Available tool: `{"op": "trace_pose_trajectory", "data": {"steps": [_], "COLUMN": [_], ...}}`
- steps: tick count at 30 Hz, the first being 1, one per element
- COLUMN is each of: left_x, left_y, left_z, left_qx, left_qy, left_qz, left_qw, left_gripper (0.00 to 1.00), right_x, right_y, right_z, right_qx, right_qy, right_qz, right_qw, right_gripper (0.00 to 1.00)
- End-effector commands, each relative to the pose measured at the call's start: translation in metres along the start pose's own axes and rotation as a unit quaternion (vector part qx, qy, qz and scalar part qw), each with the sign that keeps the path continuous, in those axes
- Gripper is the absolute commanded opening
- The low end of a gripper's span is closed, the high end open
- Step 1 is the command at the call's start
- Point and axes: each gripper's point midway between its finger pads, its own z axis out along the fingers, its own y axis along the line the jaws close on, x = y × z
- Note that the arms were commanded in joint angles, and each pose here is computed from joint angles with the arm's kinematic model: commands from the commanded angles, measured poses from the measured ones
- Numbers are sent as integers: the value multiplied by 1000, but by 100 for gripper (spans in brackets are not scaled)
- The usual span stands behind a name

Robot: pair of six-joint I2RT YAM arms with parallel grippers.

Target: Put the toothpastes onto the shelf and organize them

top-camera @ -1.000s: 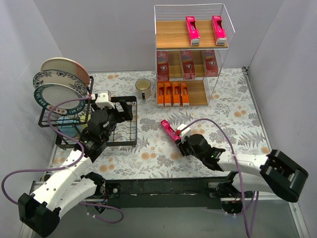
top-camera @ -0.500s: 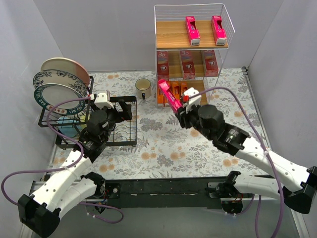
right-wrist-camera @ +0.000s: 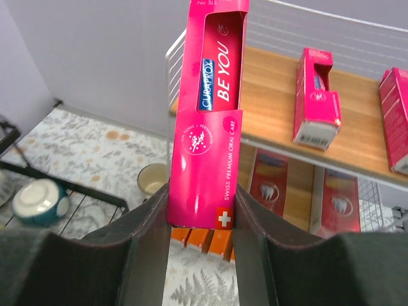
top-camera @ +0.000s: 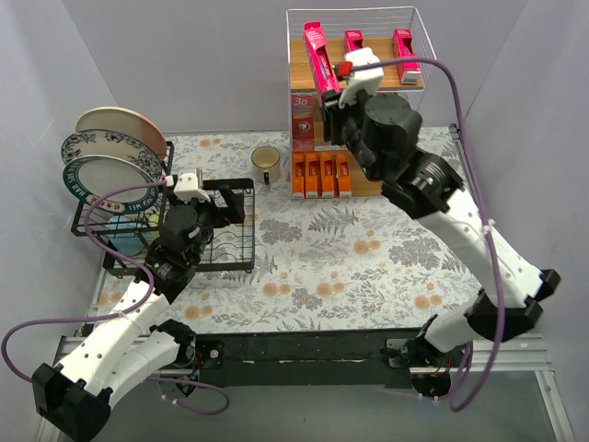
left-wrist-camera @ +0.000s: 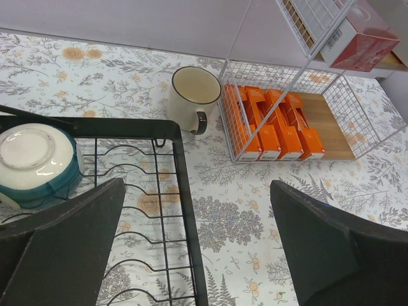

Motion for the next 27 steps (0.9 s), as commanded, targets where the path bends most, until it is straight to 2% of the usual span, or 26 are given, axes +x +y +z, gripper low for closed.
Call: {"op": "trace_pose_trajectory", "data": {"steps": [1,2,3,5,11,15,17,21,27], "left_x": [-13,-14,-13,-16,-19,-17,-19,-19,-21], "left_y": [3,3,3,4,6,6,5,6,7], "left_z": [-6,-7,-7,-9,-11,-10,-10,-12,-13], "left_qx": [-4,-3,-4,-6,-9,-9,-8,-9,-10], "left_qy": [-20,-20,-19,-24,-29,-26,-28,-29,-32], "left_qz": [-4,-3,-2,-2,-1,-1,-2,-2,-4], "left_qw": [1000,1000,1000,1000,1000,1000,1000,1000,999], "left_gripper": [98,98,98,98,98,98,98,98,98], "right_x": [-10,-27,-18,-28,-15,-6,-7,-7,-6], "right_y": [-19,-23,-24,-22,-25,-24,-20,-16,-8], "right_z": [41,43,60,71,106,125,128,137,145], "right_qx": [58,57,61,50,52,45,37,34,21], "right_qy": [0,-18,-9,-27,-39,-42,-47,-57,-66], "right_qz": [-12,-2,-4,11,25,37,41,47,62], "right_qw": [998,998,998,998,998,997,997,997,996], "right_gripper": [46,46,46,46,46,50,51,60,57]}}
